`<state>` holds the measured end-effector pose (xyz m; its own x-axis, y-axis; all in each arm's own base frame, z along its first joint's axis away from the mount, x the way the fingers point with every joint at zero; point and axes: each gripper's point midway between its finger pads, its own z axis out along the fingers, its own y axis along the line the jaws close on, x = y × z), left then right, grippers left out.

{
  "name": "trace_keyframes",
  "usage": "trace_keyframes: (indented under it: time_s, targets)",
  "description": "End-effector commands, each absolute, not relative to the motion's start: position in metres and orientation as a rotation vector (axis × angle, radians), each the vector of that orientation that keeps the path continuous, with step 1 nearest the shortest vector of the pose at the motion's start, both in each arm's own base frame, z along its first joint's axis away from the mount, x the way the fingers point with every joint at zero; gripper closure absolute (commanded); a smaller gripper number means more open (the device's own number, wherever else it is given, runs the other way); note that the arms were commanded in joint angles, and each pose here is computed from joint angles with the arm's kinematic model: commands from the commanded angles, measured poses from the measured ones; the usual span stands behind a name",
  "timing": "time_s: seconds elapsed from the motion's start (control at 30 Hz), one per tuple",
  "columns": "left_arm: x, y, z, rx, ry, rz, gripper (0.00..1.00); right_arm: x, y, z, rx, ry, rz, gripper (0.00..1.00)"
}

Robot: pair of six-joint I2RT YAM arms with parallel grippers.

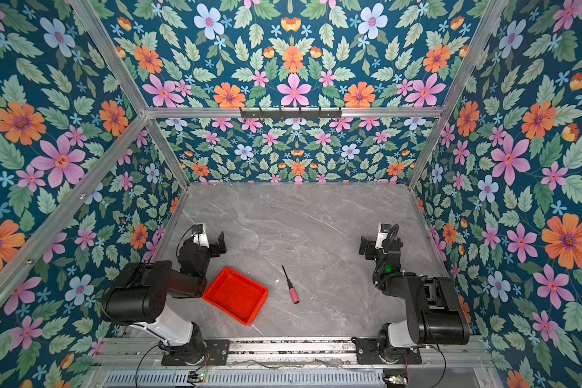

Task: Put the screwdriver in the bin
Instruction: Pick up the screwdriver from the bottom-center of the table.

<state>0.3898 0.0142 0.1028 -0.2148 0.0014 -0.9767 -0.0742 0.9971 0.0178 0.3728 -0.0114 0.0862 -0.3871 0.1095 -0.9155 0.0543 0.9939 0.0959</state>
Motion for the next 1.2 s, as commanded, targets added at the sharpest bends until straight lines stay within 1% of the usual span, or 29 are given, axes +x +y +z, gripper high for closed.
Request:
trace_keyframes:
  time_s: [0.0,0.97,1.17]
  targets:
    - [0.391,0.014,0.109,-0.061,1.761,0.062,0.0,0.377,-0.011,0.096,0.108,1.927,0.062,0.01]
    - [0.391,0.014,0.11,-0.061,1.756,0.062,0.0,0.377,-0.011,0.096,0.106,1.927,0.061,0.01]
    - [0.388,0.018,0.125,-0.081,1.751,0.086,0.0,0.372,-0.009,0.11,0.092,1.91,0.068,0.01]
